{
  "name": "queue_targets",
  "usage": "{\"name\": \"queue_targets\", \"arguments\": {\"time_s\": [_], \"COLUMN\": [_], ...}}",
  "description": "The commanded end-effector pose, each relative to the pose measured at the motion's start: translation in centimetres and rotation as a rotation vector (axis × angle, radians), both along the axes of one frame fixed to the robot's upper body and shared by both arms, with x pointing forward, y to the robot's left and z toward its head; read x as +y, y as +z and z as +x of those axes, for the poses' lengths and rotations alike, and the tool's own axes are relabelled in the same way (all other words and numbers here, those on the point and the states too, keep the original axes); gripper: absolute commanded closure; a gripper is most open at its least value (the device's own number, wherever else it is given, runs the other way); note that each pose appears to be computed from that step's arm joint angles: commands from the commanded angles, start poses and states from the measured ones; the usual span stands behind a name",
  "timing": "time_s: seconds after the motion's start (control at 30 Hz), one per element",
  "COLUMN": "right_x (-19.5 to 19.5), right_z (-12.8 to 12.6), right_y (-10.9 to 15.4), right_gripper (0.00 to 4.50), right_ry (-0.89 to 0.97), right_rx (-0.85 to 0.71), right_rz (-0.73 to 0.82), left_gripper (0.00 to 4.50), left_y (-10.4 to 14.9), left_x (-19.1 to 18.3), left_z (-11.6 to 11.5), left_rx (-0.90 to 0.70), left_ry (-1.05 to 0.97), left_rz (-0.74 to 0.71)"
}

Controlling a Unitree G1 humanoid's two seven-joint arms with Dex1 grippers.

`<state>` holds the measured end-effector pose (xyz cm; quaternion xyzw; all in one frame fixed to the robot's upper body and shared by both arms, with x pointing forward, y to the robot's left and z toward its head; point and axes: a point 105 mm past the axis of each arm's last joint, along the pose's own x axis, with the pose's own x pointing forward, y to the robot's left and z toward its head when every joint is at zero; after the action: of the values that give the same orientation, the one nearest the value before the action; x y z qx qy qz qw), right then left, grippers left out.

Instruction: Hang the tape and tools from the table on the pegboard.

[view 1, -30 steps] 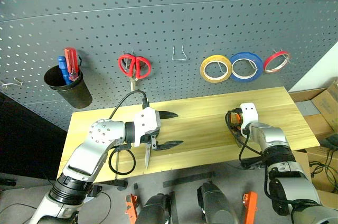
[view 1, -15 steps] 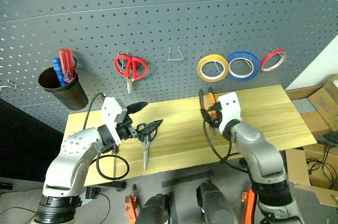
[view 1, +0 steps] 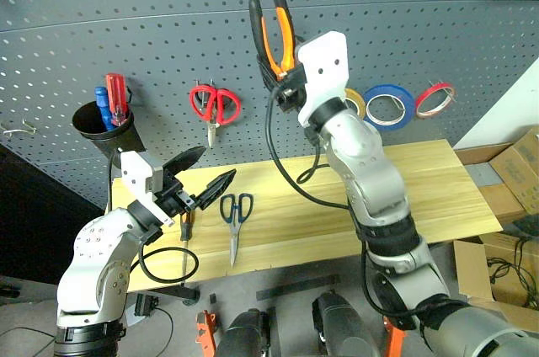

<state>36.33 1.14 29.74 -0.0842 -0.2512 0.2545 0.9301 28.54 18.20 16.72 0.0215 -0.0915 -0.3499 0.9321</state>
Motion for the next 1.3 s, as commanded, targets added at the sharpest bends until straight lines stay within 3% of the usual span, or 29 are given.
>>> {"name": "queue_targets", "arguments": {"time_s": [0.03, 0.37, 0.7, 1.03, 1.07, 1.17, 1.3], "right_x": [0.7, 1.4, 0.0, -0.2, -0.2, -0.3, -0.6], "right_z": [0.1, 3.7, 6.2, 6.3, 6.2, 5.9, 4.8], "right_y": [3.4, 3.1, -2.6, -5.0, -5.1, -5.6, -6.4], "right_gripper": [1.84, 1.85, 1.85, 1.85, 1.12, 0.19, 0.04], "right_ry": [0.005, -0.056, -0.123, -0.079, -0.074, -0.058, -0.005], "right_rx": [-0.156, -0.221, -0.085, 0.066, 0.078, 0.115, 0.19], "right_rz": [0.041, 0.003, -0.025, -0.011, -0.008, -0.014, -0.078], "left_gripper": [0.18, 0.18, 0.18, 0.18, 0.18, 0.18, 0.18], "left_y": [1.8, 2.5, 2.9, 2.4, 2.3, 1.9, 0.9], "left_x": [-1.1, -2.6, -3.2, -3.2, -3.2, -3.0, -2.6], "left_z": [-0.1, 0.4, 0.8, 1.5, 1.6, 1.9, 2.3], "left_rx": [-0.08, -0.107, -0.121, -0.112, -0.109, -0.099, -0.047], "left_ry": [-0.018, -0.035, -0.045, -0.001, 0.004, 0.03, 0.076], "left_rz": [0.004, -0.012, -0.007, 0.002, 0.006, 0.017, 0.048]}}
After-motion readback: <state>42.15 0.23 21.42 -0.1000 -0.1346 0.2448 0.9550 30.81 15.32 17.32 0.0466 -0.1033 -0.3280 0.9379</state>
